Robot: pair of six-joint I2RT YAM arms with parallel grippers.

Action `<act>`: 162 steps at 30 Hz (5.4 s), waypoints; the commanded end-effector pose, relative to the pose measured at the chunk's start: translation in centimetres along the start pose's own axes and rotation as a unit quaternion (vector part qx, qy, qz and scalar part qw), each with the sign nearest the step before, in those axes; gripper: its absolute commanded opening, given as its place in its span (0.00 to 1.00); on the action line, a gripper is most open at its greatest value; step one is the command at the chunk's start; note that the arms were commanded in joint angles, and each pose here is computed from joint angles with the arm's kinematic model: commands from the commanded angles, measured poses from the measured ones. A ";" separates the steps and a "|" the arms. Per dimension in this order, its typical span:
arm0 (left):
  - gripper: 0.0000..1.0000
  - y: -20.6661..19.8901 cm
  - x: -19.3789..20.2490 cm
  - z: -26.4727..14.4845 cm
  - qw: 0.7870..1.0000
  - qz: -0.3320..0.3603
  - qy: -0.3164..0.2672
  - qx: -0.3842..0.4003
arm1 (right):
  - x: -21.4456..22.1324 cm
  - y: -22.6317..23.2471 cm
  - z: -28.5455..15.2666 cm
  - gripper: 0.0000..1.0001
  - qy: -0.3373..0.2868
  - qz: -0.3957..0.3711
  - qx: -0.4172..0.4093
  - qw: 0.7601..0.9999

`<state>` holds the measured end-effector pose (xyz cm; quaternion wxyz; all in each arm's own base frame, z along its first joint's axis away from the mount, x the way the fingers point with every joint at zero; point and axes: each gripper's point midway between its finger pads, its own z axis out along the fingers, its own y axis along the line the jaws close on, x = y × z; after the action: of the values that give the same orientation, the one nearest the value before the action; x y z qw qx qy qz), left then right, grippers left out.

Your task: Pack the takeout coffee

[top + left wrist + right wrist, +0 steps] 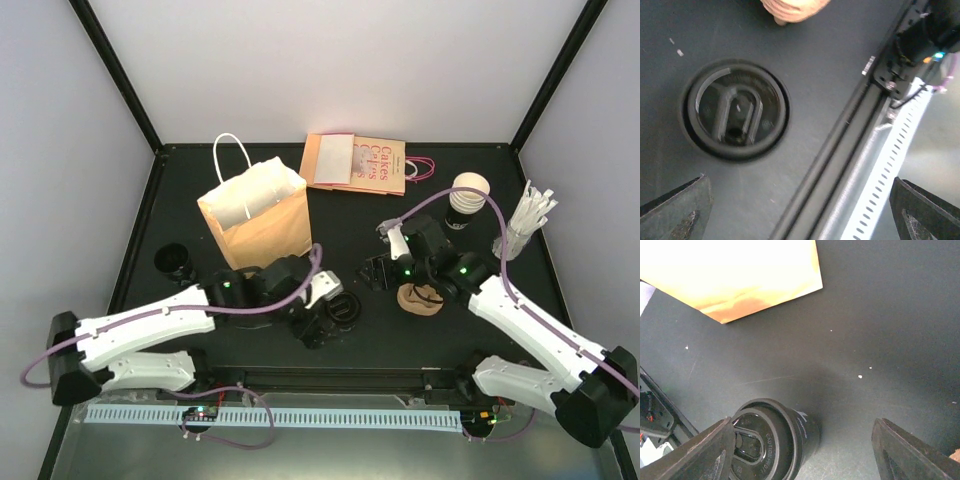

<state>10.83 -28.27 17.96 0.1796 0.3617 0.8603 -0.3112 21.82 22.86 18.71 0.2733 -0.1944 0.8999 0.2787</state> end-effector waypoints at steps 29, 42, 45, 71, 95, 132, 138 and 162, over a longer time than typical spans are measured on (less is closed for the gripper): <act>0.89 2.4 -3.8 6.9 0.983 0.128 0.049 -0.123 | 0.6 -4.2 -2.2 0.78 -0.063 0.091 0.028 0.993; 0.82 2.9 -3.1 7.1 0.980 0.118 0.072 -0.140 | 1.1 -4.1 -1.8 0.78 -0.053 0.092 0.020 0.994; 0.85 2.9 -3.0 7.1 0.979 0.123 0.076 -0.141 | 1.2 -4.0 -1.6 0.78 -0.047 0.093 0.015 0.994; 0.71 3.7 -2.0 8.1 0.970 0.156 0.099 -0.156 | 5.9 -1.1 2.0 0.53 0.052 0.117 -0.119 0.985; 0.69 3.6 -1.5 8.5 0.970 0.156 0.112 -0.148 | 8.8 0.4 3.1 0.31 0.084 0.112 -0.199 0.970; 0.66 4.0 2.6 11.2 0.970 0.144 0.165 -0.104 | 7.4 -1.3 5.0 0.25 0.081 0.153 -0.149 0.974; 0.66 3.9 3.0 11.0 0.970 0.142 0.170 -0.102 | 6.1 -0.7 4.3 0.25 0.062 0.146 -0.160 0.974; 0.65 3.7 3.7 11.3 0.970 0.144 0.172 -0.094 | 8.2 -1.0 6.5 0.26 0.103 0.177 -0.179 0.962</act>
<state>15.85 -32.93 10.93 0.2062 0.4738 0.8464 -0.1285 18.52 23.69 9.55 0.0901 -0.1064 0.8858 0.4425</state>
